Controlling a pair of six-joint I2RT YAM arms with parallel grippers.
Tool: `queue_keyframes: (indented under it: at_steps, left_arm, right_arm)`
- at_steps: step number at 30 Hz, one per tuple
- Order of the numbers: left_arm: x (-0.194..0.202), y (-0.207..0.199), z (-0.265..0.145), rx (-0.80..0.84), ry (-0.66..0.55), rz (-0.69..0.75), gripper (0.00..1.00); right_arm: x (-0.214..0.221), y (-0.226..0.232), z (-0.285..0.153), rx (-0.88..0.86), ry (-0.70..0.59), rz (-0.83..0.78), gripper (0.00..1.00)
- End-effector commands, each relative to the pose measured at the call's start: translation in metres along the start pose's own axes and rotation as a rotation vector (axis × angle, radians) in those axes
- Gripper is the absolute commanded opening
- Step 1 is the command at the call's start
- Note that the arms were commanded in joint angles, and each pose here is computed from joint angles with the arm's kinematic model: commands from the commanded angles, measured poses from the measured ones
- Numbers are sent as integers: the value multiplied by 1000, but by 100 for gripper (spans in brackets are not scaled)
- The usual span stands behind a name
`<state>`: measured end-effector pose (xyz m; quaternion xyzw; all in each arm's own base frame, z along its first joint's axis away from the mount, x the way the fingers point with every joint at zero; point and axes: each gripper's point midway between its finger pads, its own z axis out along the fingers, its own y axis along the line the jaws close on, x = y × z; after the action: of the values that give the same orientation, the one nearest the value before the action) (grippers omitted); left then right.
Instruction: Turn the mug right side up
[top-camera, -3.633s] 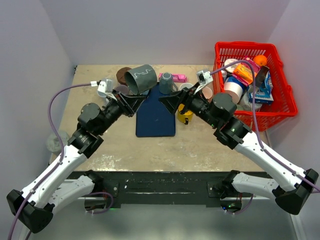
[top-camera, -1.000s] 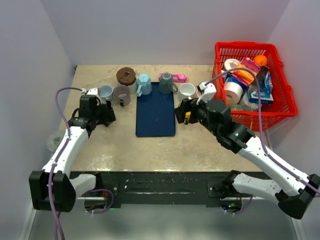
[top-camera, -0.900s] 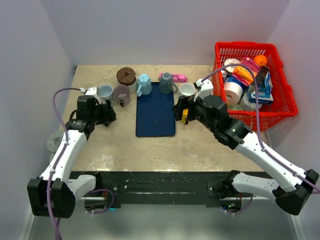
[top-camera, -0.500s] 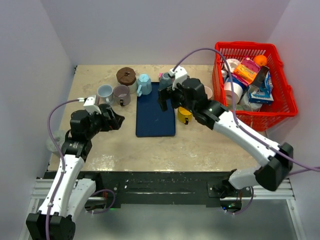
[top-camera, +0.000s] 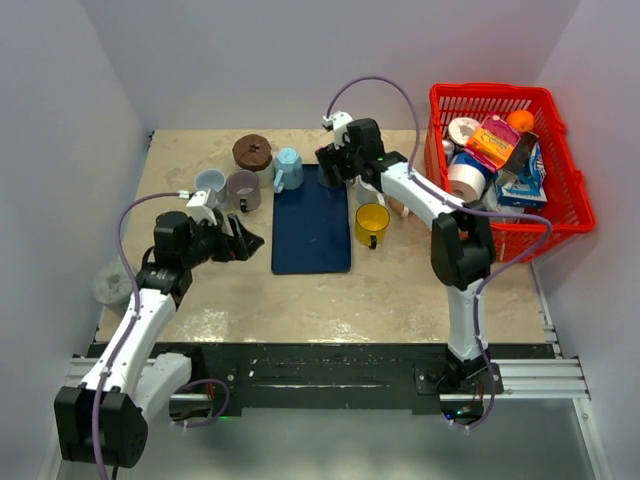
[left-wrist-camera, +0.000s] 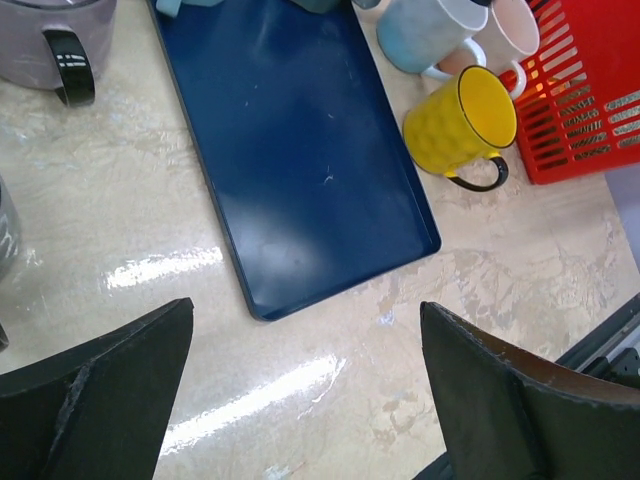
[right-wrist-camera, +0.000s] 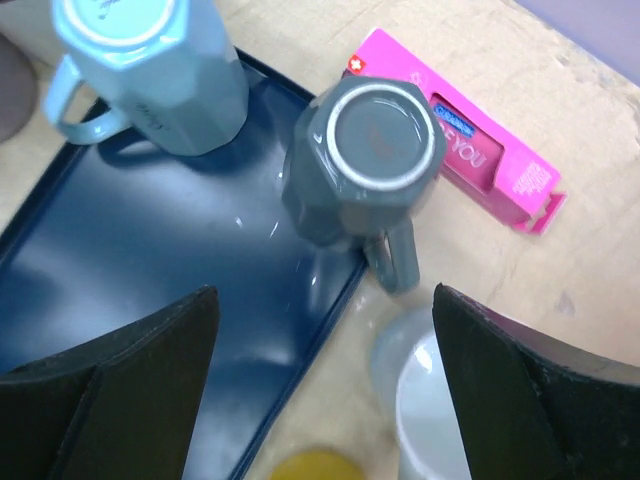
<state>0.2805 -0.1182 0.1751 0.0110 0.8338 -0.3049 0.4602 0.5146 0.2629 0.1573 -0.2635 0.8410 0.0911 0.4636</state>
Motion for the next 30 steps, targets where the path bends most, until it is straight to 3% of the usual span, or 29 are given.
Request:
queue_keyframes:
  at_steps: [1,13,26,30]
  left_arm:
    - [-9,-7,5,38,-5,19,99]
    - [4,3,16,19,55,-10,99]
    - [1,11,17,-11,48,-24,99]
    - [3,12,17,-11,51,-27,99]
  right_arm:
    - [-20,-7,16,-1,-24,-101,88]
    - [19,-28,49,-73,46,-124,84]
    - [23,-22,65,-115,27,-126,82]
    - [22,-22,63,-102,16,-119,69]
